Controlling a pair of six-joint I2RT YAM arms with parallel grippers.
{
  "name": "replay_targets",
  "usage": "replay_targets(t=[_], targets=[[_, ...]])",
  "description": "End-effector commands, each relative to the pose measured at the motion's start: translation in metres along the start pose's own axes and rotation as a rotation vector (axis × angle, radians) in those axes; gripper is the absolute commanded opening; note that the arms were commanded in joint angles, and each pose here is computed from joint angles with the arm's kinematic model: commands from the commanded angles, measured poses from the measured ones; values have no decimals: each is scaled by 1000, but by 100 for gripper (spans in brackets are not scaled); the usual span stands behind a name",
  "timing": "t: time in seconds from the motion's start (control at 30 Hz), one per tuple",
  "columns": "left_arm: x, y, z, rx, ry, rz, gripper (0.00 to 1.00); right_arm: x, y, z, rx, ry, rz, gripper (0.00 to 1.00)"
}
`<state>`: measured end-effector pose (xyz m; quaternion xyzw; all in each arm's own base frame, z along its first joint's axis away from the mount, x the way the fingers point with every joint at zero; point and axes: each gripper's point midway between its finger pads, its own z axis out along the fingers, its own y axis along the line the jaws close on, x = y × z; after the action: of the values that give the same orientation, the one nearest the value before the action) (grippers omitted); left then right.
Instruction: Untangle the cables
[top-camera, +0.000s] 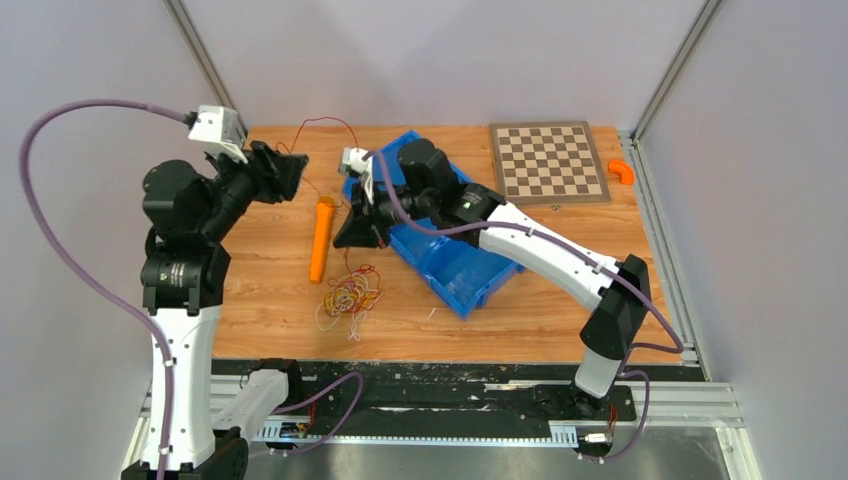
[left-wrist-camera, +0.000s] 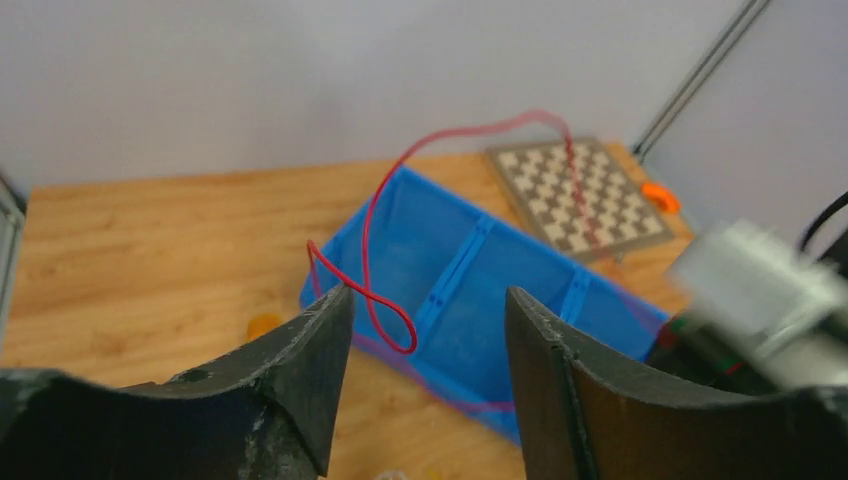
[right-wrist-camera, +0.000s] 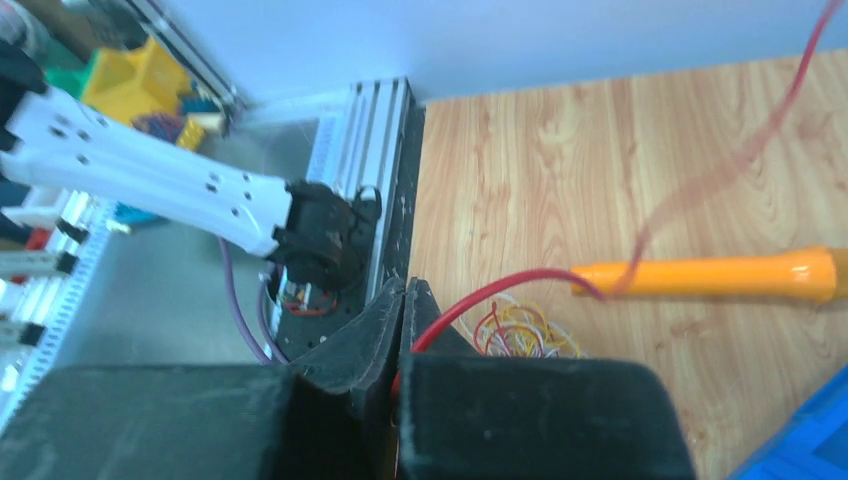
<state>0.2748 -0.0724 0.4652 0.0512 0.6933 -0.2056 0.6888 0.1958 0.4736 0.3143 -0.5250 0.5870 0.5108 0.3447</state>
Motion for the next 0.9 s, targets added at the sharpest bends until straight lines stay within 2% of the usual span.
replay_targets(t=[0.0, 0.03, 0.07, 0.13, 0.2, 0.37, 0.47, 0.57, 0.67, 0.73, 0.83, 0.87], targets=[[45, 7, -7, 3, 112, 41, 72, -70, 7, -34, -41, -166, 28, 0], [55, 4, -13, 38, 123, 40, 78, -72, 6, -37, -49, -176, 47, 0], [56, 0, -14, 72, 108, 60, 89, -75, 4, -40, -48, -189, 62, 0], [63, -16, -25, 171, 62, 99, 98, -81, 0, -45, -48, -210, 87, 0], [75, -30, -36, 261, 25, 148, 100, -85, -3, -49, -44, -228, 111, 0], [128, -63, -56, 549, 90, 208, 100, -101, 0, -59, -65, -266, 139, 0], [149, -54, -48, 553, 84, 215, 100, -109, 11, -60, -120, -280, 162, 0], [150, -56, -36, 587, 80, 214, 100, -113, 18, -60, -151, -282, 182, 0], [172, -67, -26, 648, 153, 208, 100, -125, 26, -60, -181, -305, 150, 0], [197, -69, -24, 681, 192, 295, 100, -133, 31, -62, -193, -315, 131, 0], [231, -56, -24, 656, 266, 354, 89, -147, 33, -73, -191, -340, 98, 0], [250, -49, -29, 663, 311, 405, 80, -150, 31, -78, -186, -347, 96, 0]])
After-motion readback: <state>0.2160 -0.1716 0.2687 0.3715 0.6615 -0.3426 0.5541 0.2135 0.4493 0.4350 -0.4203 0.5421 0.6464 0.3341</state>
